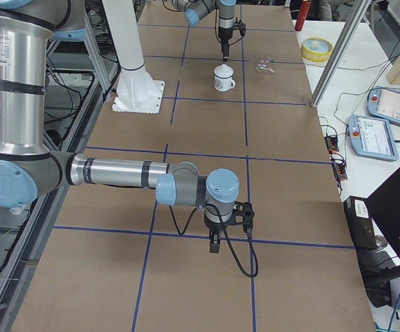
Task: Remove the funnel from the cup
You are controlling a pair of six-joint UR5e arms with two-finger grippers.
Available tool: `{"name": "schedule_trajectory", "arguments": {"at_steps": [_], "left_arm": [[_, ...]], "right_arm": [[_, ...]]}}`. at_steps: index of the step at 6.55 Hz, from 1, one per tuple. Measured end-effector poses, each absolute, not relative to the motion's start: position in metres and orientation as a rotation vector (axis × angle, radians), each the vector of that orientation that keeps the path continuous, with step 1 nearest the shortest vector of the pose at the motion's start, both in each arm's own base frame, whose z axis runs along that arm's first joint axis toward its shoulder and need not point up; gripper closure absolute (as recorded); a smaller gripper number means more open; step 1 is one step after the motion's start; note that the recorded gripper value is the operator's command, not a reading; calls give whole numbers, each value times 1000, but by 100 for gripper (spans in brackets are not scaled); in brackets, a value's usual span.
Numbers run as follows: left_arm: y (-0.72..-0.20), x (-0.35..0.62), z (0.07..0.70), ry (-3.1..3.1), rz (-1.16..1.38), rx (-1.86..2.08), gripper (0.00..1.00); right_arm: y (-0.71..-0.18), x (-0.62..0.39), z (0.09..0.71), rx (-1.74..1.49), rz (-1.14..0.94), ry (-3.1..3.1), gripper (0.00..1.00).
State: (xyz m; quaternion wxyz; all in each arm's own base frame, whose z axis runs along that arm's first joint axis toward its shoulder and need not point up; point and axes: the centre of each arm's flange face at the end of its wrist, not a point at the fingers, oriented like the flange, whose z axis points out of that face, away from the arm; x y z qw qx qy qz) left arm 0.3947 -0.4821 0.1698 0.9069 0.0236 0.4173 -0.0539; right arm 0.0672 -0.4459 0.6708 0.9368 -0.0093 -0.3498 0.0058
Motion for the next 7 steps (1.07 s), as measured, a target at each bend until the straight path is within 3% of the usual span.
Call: {"name": "schedule_trajectory", "arguments": {"at_steps": [3,5,7], "left_arm": [[-548,233,241,777,61,247,0],[-582,88,346,661,232,305,0],[-579,-33,469,665,268,236,0]], "right_arm": [[-446,67,671,-19,12,-715,0],[-446,67,671,-19,12,-715,0],[-446,67,671,-19,12,-715,0]]}}
